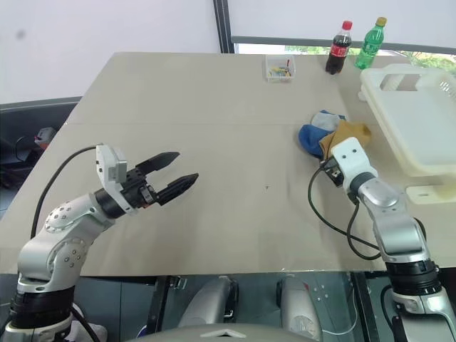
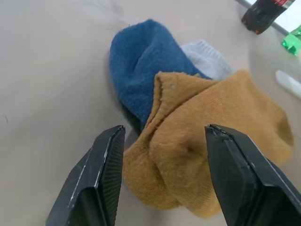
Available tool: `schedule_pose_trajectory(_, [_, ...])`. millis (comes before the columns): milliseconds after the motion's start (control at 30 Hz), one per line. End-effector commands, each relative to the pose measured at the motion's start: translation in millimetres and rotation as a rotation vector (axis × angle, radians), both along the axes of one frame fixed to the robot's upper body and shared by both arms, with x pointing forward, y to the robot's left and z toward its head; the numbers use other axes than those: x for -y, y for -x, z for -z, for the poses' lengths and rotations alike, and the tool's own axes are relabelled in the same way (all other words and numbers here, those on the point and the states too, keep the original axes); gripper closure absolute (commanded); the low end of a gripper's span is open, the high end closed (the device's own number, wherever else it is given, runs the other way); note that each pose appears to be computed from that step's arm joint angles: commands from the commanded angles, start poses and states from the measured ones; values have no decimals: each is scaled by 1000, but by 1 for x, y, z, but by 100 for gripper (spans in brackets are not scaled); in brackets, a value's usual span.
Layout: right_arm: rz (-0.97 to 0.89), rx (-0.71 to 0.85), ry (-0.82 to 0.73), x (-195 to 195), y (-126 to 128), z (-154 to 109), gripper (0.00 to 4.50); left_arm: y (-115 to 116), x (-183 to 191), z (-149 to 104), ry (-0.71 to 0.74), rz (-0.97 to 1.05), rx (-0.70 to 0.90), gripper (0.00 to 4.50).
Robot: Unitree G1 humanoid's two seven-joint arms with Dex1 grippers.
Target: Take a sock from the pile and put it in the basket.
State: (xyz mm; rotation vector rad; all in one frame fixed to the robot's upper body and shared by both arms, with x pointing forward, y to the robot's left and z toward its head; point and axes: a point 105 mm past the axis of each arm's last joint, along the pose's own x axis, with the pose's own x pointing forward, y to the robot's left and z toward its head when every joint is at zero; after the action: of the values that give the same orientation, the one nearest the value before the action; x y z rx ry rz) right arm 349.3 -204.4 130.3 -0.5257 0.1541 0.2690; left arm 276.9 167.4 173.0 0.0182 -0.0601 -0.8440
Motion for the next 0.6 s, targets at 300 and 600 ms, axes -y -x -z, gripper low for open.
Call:
schedule_pose_trajectory(300, [13,72,25,3,-8,-14,308,5,7,-13,-11,12,81,0])
schedule_pose_trajectory(600, [14,71,14,4,-6,-14,443,2,8,-12,-8,16,85,0])
